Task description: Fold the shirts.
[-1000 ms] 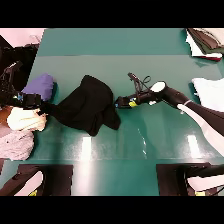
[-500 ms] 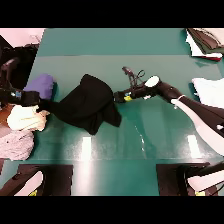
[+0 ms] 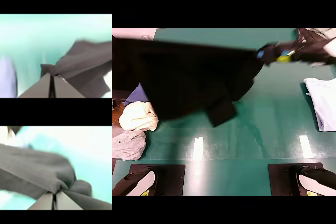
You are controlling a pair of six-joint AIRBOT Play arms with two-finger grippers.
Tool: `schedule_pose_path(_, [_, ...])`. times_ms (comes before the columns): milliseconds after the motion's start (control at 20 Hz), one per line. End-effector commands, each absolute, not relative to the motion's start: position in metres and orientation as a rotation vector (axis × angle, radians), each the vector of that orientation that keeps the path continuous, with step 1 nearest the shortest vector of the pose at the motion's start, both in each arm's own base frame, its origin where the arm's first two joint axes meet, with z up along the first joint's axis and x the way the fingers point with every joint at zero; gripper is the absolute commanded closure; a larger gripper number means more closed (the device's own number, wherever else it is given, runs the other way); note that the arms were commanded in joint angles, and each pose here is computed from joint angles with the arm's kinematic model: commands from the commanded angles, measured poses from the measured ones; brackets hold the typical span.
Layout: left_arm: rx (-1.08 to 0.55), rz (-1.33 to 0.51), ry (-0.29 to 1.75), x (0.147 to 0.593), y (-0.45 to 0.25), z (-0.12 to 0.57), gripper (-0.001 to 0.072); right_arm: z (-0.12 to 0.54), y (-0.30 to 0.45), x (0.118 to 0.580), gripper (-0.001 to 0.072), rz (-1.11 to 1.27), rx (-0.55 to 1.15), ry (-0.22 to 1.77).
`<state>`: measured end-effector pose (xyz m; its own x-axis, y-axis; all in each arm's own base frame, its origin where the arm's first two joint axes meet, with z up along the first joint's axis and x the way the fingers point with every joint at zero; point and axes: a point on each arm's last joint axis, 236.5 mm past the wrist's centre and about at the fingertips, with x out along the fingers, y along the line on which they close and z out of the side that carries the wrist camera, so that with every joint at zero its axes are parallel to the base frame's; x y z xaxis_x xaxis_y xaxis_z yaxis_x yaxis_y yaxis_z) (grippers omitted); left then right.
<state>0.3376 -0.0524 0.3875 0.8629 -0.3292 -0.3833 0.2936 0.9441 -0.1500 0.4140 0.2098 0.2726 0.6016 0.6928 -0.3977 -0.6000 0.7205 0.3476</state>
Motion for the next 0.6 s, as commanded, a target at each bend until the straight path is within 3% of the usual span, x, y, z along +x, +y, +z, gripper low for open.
schedule_pose_path(0, [-0.042,-0.439,0.134,0.282,-0.087,0.494,0.0682,0.393,0.181,0.361,0.0697,0.718,0.087,0.283])
schedule_pose_path(300, [-0.058,-0.684,-0.099,0.201,-0.145,0.567,0.0682,0.505,0.142,0.265,0.0697,0.600,-0.051,0.020])
schedule_pose_path(550, [-0.012,-0.664,-0.158,0.183,-0.145,0.576,0.0682,0.533,0.116,0.248,0.0698,0.486,-0.094,-0.040])
